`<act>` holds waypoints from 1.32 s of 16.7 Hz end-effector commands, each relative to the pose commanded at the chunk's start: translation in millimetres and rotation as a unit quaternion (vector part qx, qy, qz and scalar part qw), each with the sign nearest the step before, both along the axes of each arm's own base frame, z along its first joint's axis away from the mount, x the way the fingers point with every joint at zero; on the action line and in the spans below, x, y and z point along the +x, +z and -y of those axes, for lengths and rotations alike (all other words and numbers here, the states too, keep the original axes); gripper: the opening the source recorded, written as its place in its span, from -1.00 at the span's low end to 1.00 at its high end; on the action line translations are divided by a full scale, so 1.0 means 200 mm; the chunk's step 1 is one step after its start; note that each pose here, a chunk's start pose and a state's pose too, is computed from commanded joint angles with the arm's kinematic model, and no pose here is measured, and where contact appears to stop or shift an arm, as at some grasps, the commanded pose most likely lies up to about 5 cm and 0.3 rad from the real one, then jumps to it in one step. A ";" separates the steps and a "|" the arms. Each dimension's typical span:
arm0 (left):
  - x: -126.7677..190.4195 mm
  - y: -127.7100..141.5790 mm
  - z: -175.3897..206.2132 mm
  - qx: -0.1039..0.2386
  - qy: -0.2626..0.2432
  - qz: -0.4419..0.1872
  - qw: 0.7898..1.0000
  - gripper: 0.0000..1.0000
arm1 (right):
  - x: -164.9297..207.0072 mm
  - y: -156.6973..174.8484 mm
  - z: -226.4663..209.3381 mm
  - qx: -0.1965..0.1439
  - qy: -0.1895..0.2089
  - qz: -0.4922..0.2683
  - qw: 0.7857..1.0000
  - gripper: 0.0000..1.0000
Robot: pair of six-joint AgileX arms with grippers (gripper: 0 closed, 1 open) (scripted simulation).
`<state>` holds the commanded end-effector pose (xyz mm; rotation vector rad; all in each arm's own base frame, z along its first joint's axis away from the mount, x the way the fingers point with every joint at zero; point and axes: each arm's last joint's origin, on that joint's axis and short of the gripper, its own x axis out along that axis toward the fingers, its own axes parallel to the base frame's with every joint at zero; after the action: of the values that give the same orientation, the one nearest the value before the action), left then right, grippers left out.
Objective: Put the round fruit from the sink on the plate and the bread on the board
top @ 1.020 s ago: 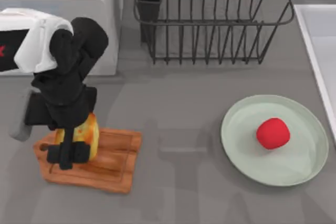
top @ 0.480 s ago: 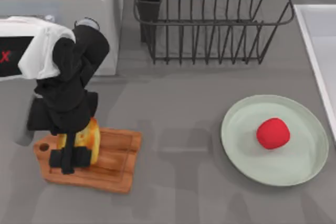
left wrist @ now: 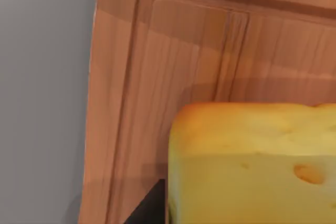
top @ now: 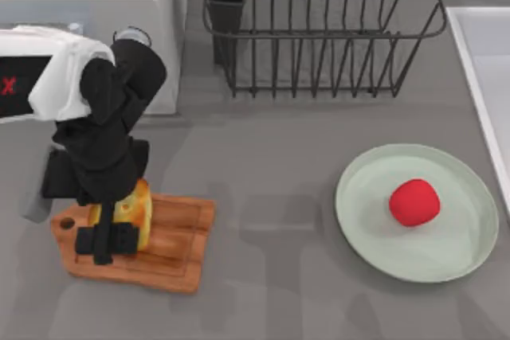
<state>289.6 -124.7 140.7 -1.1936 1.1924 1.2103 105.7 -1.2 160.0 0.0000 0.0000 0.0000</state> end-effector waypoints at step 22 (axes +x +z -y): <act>-0.08 0.33 -0.23 -0.044 -0.098 0.231 0.967 1.00 | 0.00 0.00 0.00 0.000 0.000 0.000 1.000 1.00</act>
<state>273.3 -78.8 206.6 -1.3008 0.9884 0.6862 105.7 -1.2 160.0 0.0000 0.0000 0.0000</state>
